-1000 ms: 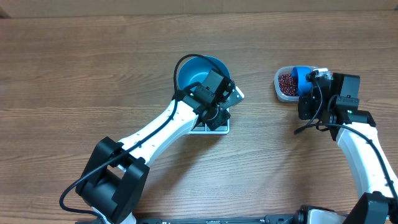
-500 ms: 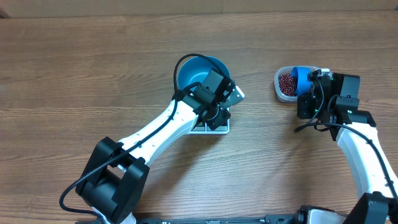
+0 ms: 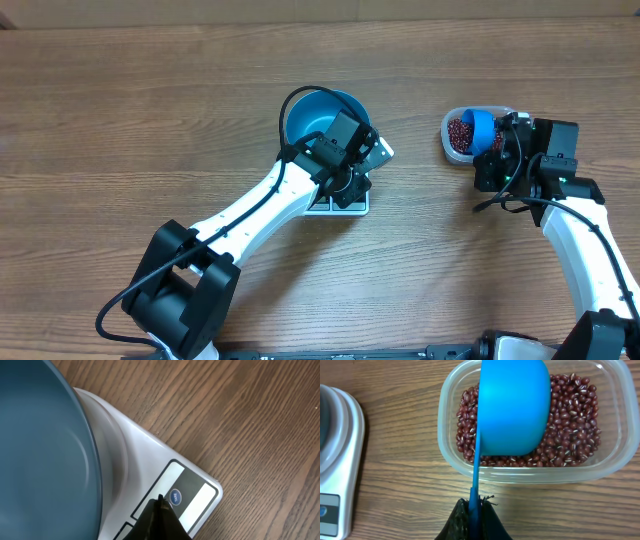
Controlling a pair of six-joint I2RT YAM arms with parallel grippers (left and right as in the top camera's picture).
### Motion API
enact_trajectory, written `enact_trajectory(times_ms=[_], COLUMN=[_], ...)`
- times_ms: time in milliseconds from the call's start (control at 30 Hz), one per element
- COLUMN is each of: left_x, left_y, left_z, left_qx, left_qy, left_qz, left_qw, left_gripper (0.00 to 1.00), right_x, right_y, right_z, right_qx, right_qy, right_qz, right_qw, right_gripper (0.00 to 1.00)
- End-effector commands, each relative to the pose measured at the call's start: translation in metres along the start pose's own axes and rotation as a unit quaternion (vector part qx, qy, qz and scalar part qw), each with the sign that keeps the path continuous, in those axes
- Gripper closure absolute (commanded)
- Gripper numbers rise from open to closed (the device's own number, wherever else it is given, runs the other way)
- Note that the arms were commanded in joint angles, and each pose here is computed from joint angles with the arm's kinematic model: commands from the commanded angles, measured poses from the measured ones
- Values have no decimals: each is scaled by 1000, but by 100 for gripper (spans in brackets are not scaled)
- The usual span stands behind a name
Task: Scoop item into bowl and weigh 150g on scale
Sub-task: 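Drag the scoop through the beans with the right gripper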
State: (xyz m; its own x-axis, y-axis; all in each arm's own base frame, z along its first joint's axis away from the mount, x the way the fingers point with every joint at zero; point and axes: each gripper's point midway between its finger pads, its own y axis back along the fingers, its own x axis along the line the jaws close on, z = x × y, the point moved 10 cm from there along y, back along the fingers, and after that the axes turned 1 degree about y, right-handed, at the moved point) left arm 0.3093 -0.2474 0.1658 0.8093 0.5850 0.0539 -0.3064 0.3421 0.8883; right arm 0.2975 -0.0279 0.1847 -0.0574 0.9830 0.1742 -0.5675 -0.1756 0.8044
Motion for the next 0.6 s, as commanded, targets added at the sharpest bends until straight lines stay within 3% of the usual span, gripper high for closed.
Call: enact_trajectory(times_ms=[0, 567], left_x=[-2, -2], left_y=[-1, -1], left_z=[-2, -2], left_qx=[-1, -1], left_qy=[-12, -12], left_qz=[-6, -6], left_qw=[1000, 1000], left_gripper=[96, 96], right_x=[7, -19], right_y=[11, 19], right_z=[12, 12], right_qx=[-26, -42], right_qy=[-12, -125], right_qz=[24, 39], right_qw=[999, 990], right_gripper=[96, 96])
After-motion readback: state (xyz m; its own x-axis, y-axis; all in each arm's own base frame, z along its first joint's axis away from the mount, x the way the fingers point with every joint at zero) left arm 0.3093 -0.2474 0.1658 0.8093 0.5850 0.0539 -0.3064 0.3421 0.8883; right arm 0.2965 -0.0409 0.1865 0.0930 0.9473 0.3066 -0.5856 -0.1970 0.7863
